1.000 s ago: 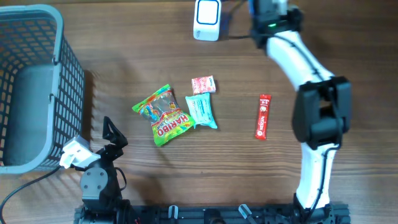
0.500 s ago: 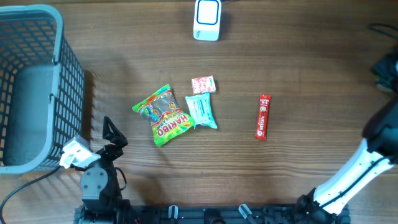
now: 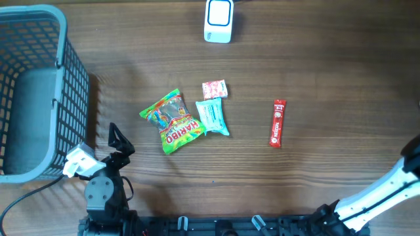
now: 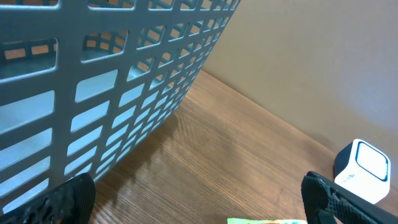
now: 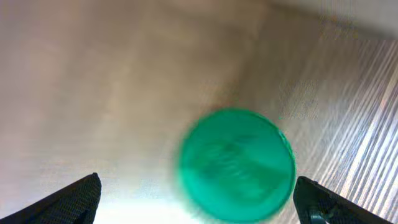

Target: Scan the item barcode

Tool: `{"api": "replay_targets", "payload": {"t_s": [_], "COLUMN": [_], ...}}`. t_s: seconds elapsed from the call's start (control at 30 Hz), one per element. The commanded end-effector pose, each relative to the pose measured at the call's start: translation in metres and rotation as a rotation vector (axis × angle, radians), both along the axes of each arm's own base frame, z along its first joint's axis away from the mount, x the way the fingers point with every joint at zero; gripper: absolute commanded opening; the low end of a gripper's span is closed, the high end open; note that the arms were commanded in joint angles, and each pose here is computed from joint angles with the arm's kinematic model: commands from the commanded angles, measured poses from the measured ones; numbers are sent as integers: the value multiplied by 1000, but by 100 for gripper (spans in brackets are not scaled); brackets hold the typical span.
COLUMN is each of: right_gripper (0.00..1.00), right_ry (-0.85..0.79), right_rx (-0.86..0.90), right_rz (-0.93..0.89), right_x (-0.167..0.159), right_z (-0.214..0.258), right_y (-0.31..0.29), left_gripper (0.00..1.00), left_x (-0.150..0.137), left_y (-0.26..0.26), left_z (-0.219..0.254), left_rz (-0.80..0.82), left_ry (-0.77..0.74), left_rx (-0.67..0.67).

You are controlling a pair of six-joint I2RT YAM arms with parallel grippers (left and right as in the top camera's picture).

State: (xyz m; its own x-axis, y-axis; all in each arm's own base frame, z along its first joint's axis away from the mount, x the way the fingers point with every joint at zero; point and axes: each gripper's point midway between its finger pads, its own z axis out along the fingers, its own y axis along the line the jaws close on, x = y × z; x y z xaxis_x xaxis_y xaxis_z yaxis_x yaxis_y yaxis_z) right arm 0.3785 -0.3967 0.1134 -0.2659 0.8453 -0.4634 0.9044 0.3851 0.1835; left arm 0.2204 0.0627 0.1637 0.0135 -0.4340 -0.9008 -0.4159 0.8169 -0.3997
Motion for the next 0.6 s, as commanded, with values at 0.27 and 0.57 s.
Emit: {"api": "replay_targets", "payload": {"t_s": [0.27, 0.57], "right_gripper": [100, 100], "right_ry": [-196, 458], "right_rx": [223, 183], "right_rz": [464, 923], "right_x": [28, -39], "right_z": [173, 25], "right_y": [269, 438], "left_gripper": [100, 100], "left_x": [-1, -1], "left_y": [3, 3], "left_z": [-2, -2], "left_rz": [19, 19], "left_ry": [5, 5], "left_rx": [11, 11]}}
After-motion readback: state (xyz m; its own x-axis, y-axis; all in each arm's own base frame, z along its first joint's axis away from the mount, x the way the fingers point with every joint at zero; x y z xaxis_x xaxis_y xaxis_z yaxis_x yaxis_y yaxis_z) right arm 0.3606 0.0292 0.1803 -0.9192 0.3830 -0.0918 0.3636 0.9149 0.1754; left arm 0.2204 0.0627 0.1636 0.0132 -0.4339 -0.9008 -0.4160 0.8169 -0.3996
